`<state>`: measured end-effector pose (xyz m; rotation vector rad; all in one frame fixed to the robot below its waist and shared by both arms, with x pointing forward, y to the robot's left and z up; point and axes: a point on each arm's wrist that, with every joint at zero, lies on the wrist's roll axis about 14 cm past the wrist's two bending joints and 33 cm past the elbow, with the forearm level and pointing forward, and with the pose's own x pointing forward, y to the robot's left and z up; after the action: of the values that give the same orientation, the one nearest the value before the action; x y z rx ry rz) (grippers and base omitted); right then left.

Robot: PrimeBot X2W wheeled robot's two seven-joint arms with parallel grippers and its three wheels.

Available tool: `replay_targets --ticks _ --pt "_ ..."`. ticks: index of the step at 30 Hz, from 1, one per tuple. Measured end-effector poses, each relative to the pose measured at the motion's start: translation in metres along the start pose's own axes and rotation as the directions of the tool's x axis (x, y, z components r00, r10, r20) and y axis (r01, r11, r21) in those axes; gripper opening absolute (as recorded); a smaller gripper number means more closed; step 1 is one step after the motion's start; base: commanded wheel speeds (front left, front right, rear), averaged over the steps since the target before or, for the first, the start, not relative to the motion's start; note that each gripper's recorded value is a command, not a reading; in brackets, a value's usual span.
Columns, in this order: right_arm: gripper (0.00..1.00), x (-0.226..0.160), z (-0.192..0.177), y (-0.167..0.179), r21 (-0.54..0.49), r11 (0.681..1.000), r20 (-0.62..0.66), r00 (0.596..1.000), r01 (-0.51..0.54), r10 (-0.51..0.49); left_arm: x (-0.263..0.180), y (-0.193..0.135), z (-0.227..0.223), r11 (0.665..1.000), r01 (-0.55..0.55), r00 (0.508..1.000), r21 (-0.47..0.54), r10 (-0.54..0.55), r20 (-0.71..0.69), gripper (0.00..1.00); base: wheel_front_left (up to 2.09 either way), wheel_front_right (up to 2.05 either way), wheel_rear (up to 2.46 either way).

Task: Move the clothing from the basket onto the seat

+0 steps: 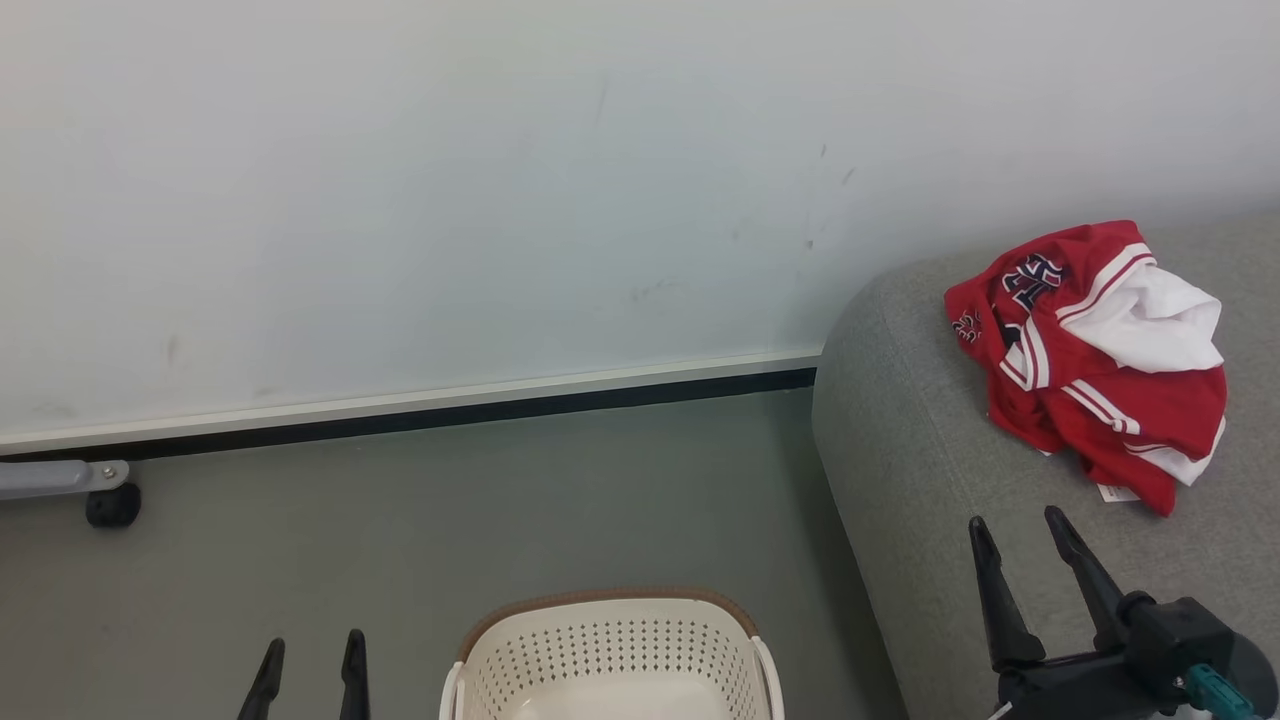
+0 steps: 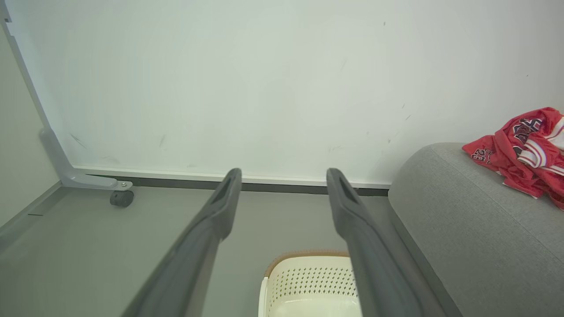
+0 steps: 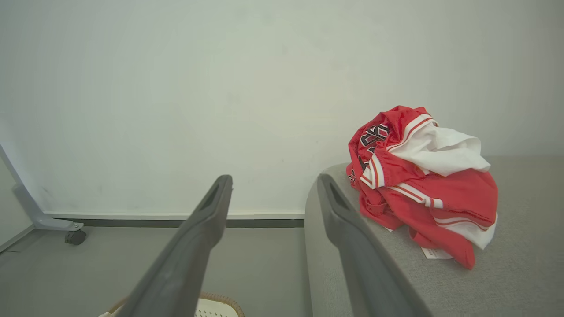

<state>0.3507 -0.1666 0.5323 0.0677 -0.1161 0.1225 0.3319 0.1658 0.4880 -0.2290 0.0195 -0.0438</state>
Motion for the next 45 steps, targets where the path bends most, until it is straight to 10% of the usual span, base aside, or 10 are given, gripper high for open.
replay_targets --ticks 29,30,45 --pt "1.0 -0.003 0.011 -0.011 -0.023 0.996 0.056 0.995 0.083 -0.082 0.004 0.001 0.012 1.0 -0.013 0.999 0.023 0.012 0.043 1.0 0.0 0.0 0.0" --pt "0.0 -0.003 0.01 -0.011 -0.022 0.996 0.052 0.995 0.085 -0.083 0.004 0.002 0.011 1.0 -0.013 0.999 0.024 0.012 0.041 0.0 0.0 0.0 0.0" --pt "0.0 -0.013 -0.028 -0.016 0.106 0.984 -0.093 0.987 0.141 -0.131 -0.003 0.011 -0.018 0.993 -0.073 0.995 -0.094 0.066 -0.074 0.0 0.0 0.0 0.0"
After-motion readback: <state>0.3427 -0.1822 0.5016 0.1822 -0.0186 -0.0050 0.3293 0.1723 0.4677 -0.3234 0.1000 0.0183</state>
